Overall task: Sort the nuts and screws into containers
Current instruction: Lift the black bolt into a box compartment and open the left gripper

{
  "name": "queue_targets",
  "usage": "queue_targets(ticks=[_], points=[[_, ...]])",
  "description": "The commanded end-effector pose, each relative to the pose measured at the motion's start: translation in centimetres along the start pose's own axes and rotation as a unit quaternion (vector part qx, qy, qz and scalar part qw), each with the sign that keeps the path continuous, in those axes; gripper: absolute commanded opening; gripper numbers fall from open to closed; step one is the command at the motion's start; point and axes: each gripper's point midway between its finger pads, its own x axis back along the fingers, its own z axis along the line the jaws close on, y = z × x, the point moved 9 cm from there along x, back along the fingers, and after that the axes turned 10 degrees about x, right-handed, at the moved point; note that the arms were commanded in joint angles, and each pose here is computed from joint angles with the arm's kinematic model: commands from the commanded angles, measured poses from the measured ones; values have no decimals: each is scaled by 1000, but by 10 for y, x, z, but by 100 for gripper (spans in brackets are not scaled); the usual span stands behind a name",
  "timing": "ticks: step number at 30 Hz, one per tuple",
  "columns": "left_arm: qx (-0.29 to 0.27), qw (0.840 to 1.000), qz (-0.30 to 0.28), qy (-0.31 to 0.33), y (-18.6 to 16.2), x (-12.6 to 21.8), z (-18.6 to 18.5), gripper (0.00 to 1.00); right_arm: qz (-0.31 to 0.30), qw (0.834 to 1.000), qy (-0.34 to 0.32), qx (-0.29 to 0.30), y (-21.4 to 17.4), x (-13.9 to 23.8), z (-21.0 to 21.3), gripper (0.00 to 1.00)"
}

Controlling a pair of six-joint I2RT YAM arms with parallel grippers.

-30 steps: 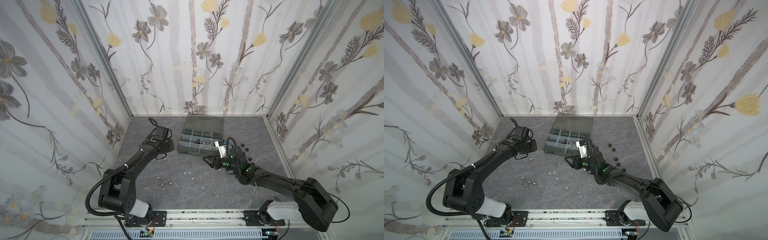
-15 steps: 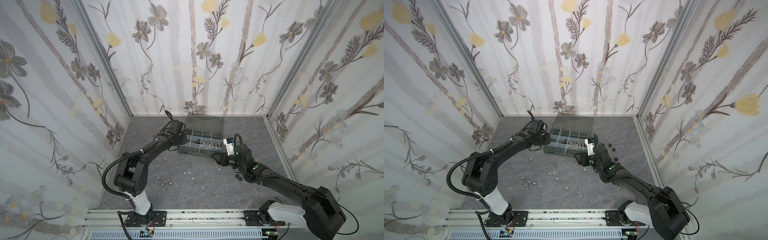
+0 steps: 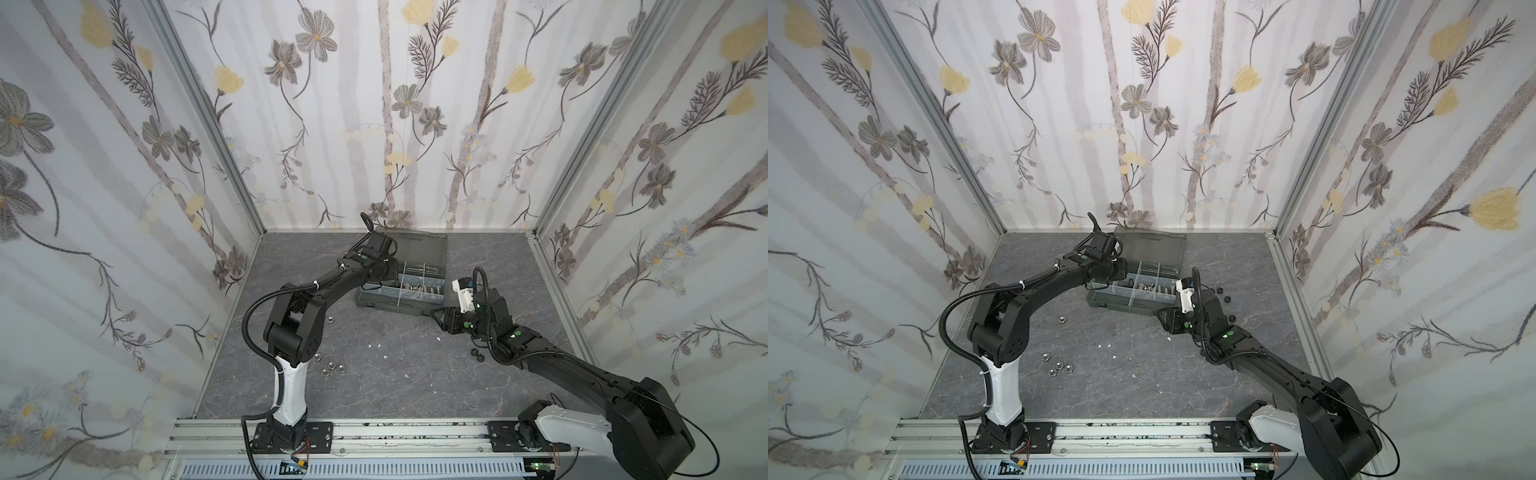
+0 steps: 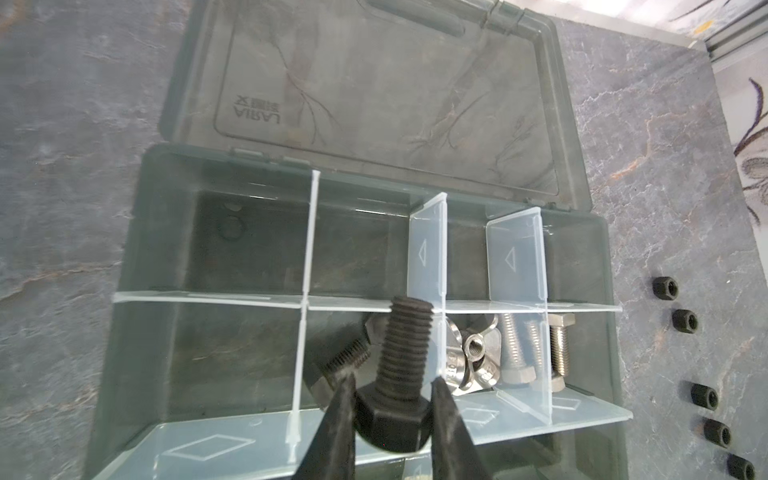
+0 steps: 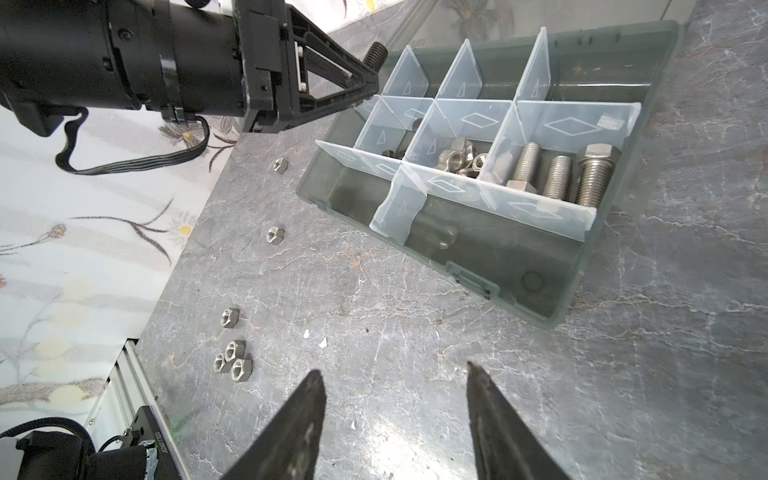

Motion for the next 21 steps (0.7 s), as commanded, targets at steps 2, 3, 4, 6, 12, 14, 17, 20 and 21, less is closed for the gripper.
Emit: queue_targets(ticks=[2,3,4,6,12,14,17,20,21], points=[[2,1000,3,2,-1,-7,-3,17,-6,1000,-1,5,-1,-1,-3,56],[1,1000,6,3,-3,-8,-2,17,-6,1000,-2,4,-2,-2,-4,56],[1,1000,7,5,-5,-9,-2,17,-7,1000,-1,4,-2,-2,-4,56],[1,1000,10,6,-7,-10,-2,17,-7,1000,-1,2,-2,-4,-6,56],[-1,1000,11,5,-13,-13,0,32,-3,1000,0,0,0,-8,-6,56],[-1,1000,10,1,-12,-13,-1,38,-2,1000,-3,1,1,-7,-6,56],[-3,1000,4,-4,-9,-8,-4,45,-3,1000,-6,3,4,-6,-5,56],[-6,1000,-9,-9,-4,2,-8,51,0,1000,-13,8,5,-4,-5,56],[-7,1000,-13,-11,-3,6,-9,53,0,1000,-12,10,6,-4,-4,56]])
